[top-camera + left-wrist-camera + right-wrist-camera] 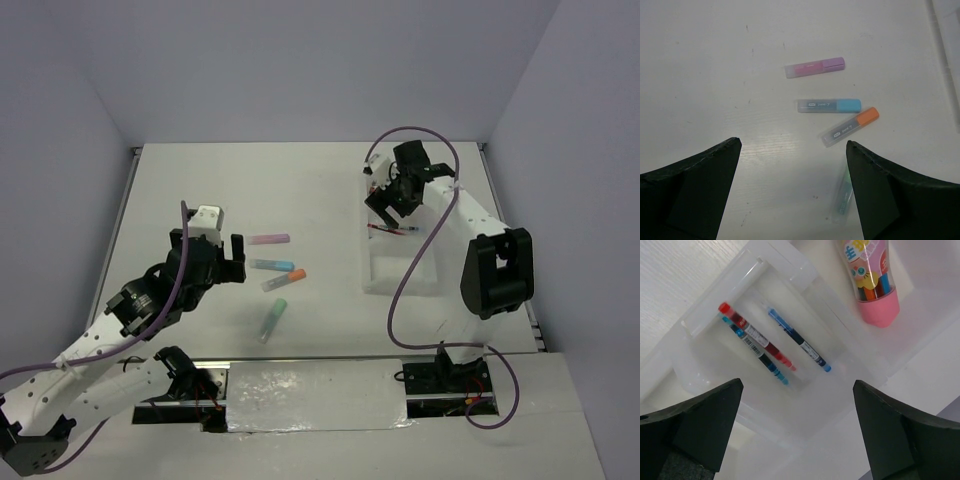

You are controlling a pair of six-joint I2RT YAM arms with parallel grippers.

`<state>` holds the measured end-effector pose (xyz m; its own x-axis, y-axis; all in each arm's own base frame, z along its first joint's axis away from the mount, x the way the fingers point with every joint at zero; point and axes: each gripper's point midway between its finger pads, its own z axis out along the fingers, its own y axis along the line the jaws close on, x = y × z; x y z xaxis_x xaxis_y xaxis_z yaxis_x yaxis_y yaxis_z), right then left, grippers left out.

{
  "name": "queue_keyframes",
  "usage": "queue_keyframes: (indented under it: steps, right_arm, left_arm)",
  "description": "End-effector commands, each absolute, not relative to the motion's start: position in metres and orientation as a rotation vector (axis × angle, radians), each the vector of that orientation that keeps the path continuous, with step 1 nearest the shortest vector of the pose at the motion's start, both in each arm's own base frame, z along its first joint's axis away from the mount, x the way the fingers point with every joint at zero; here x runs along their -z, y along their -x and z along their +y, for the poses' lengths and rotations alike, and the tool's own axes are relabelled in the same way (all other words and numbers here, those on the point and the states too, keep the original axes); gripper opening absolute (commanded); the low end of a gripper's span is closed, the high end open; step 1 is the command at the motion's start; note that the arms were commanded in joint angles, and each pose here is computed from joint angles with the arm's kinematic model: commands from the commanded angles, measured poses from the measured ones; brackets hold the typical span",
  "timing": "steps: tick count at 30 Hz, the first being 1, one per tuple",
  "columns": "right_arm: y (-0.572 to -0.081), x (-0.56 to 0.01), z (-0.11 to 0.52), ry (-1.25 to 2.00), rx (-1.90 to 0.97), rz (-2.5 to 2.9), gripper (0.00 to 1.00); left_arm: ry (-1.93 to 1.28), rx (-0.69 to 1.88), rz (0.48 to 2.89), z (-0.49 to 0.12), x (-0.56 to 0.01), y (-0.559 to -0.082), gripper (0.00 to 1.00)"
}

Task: Sort the stationery into containers
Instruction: Place the pen at the center of the board, then pick up the pen from the center of the board.

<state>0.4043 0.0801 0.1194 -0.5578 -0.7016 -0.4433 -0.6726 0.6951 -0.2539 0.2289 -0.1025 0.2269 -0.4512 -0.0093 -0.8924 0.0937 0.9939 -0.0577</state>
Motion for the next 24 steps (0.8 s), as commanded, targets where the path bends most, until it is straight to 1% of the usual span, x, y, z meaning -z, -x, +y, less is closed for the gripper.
queue_keyframes:
  steps: [1,5,6,7,8,9,10,12,13,14,15,16,17,18,19,20,22,23,24]
  right_arm:
    - [-0.410,-0.179,0.087,0.985,0.066,2.252,1.00]
    - [-0.416,-0.240,0.112,0.810,0.068,2.093,1.00]
    - [-0.414,-0.256,0.140,0.739,-0.025,2.040,1.00]
    - [-0.403,-0.275,0.158,0.736,-0.120,1.970,1.00]
    - [-0.382,-0.281,0.197,0.767,-0.363,1.915,1.00]
    - [-0.372,-0.276,0.221,0.778,-0.475,1.852,1.00]
    - [-0.348,-0.285,0.250,0.820,-0.579,1.784,1.00]
    - [-0.338,-0.268,0.269,0.706,-0.616,1.815,1.00]
    - [-0.325,-0.259,0.286,0.692,-0.618,1.834,1.00]
    - [-0.323,-0.251,0.289,0.534,-0.627,1.907,1.00]
    - [-0.335,-0.234,0.269,0.336,-0.469,1.952,1.00]
    - [-0.320,-0.226,0.284,0.206,-0.516,1.990,1.00]
    - [-0.317,-0.217,0.281,0.124,-0.490,2.004,1.00]
    - [-0.313,-0.201,0.276,0.067,-0.458,2.016,1.00]
    - [-0.304,-0.195,0.282,0.060,-0.495,2.025,1.00]
    - [-0.297,-0.185,0.280,0.015,-0.529,2.048,1.00]
    - [-0.292,-0.182,0.271,-0.045,-0.532,2.046,1.00]
    - [-0.289,-0.182,0.264,-0.093,-0.532,2.047,1.00]
    - [-0.282,-0.184,0.248,-0.122,-0.507,2.047,1.00]
  left_arm:
    - [-0.049,0.110,2.009,-0.102,-0.234,-0.234,0.99]
    - [-0.042,0.110,2.009,-0.103,-0.234,-0.235,0.99]
    - [-0.038,0.102,2.011,-0.101,-0.234,-0.235,0.99]
    - [-0.030,0.093,2.008,-0.100,-0.235,-0.236,0.99]
    - [-0.017,0.085,2.004,-0.098,-0.237,-0.236,0.99]
    - [0.001,0.079,1.999,-0.095,-0.238,-0.236,0.99]
    - [0.036,0.043,1.988,-0.087,-0.240,-0.237,0.99]
    - [0.137,0.026,1.968,-0.076,-0.244,-0.235,0.99]
    - [0.157,0.010,1.968,-0.071,-0.243,-0.233,0.99]
    - [0.185,-0.005,1.956,-0.067,-0.245,-0.233,0.99]
    - [0.216,-0.002,1.952,-0.065,-0.245,-0.232,0.99]
    - [0.210,0.011,1.957,-0.067,-0.244,-0.232,0.99]
    - [0.201,0.011,1.949,-0.068,-0.246,-0.234,0.99]
    - [0.128,0.050,1.970,-0.079,-0.243,-0.234,0.99]
    - [0.085,0.087,1.985,-0.089,-0.241,-0.235,0.99]
    - [-0.017,0.171,2.027,-0.111,-0.234,-0.235,0.99]
    - [-0.066,0.229,2.088,-0.128,-0.224,-0.233,0.99]
    - [-0.071,0.242,2.134,-0.134,-0.213,-0.231,0.99]
    - [-0.100,0.269,2.223,-0.147,-0.189,-0.229,0.99]
